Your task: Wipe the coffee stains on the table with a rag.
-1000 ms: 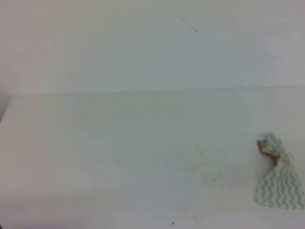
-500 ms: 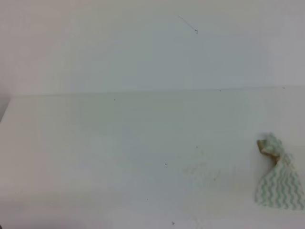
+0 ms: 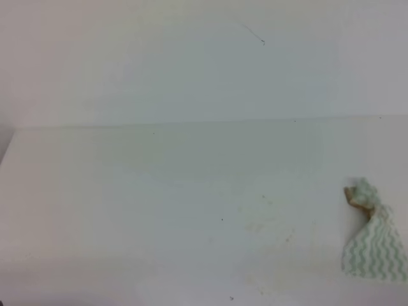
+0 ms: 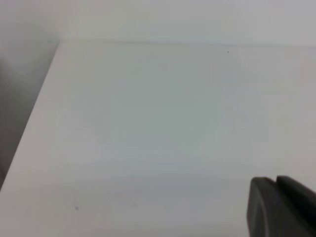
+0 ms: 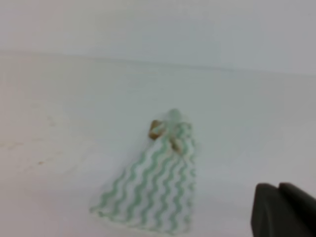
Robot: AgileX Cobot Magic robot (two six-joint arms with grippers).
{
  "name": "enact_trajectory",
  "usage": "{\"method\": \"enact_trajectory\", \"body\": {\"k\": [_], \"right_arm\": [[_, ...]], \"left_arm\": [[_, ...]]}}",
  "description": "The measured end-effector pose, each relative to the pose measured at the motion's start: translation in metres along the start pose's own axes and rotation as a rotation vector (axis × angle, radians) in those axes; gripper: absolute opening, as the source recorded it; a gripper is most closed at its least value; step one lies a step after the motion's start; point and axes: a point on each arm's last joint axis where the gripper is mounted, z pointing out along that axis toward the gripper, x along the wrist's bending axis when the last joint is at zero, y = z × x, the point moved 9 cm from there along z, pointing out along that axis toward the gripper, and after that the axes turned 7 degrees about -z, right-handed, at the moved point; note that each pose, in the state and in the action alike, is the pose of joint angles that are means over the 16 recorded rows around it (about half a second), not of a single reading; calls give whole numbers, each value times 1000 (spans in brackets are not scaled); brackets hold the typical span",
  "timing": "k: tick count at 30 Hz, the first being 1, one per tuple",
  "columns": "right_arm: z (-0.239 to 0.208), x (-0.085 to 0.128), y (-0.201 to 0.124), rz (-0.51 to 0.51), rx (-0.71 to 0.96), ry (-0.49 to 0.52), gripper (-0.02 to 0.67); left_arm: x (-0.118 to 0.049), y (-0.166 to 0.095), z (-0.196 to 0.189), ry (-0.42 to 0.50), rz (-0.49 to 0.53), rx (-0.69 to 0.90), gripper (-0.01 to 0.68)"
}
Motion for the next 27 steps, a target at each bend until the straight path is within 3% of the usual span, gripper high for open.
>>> {"method": "enact_trajectory", "body": {"k": [10,27], "right_arm": [[0,-12,-5,-68,11,-83,0],[0,-13,-5,-74,15,-88,0]], "left_arm": [[0,0,0,0,0,0,-2],[2,1,0,13,-3,-4,-2]]}}
